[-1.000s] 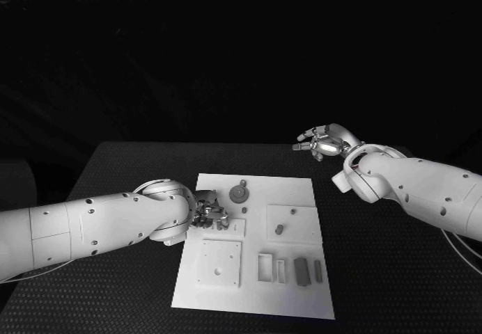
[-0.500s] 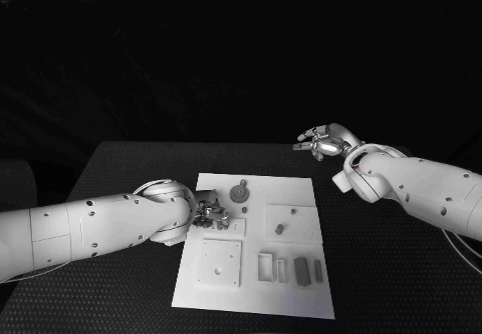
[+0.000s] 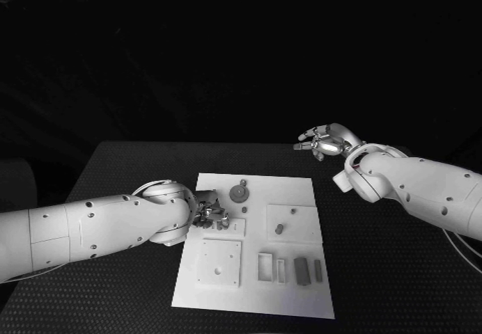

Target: Assemble the parts on the task board

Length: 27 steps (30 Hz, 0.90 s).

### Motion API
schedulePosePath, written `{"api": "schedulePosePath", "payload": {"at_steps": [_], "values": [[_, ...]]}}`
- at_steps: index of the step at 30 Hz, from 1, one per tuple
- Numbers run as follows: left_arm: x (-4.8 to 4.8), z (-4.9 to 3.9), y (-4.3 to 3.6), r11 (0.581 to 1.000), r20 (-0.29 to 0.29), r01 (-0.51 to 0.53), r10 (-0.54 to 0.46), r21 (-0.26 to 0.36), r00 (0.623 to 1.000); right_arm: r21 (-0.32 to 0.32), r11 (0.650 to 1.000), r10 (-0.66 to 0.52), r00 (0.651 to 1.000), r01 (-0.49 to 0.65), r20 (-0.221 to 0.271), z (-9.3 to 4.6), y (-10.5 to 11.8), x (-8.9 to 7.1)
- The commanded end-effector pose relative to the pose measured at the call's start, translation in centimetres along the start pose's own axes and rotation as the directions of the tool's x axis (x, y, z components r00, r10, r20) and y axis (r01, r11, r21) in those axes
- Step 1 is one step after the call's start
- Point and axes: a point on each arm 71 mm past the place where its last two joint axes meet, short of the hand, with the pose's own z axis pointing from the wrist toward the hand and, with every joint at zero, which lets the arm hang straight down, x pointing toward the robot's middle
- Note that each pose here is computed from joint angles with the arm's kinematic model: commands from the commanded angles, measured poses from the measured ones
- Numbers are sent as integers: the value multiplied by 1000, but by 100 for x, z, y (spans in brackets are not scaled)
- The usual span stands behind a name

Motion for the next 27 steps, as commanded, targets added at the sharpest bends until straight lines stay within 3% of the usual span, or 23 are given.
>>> {"api": "schedulePosePath", "payload": {"at_steps": [1,12,27], "values": [[68,2,17,1000,-39,-18,18,-9,999,-4,1000,3,1000,-3,-13,-1,6,9],[97,-2,15,1000,-61,-16,15,-18,998,-4,1000,4,1000,-4,-13,-2,7,10],[82,6,27,1000,-44,-1,1,-14,999,-4,1000,3,1000,-3,-12,-4,3,5]]}}
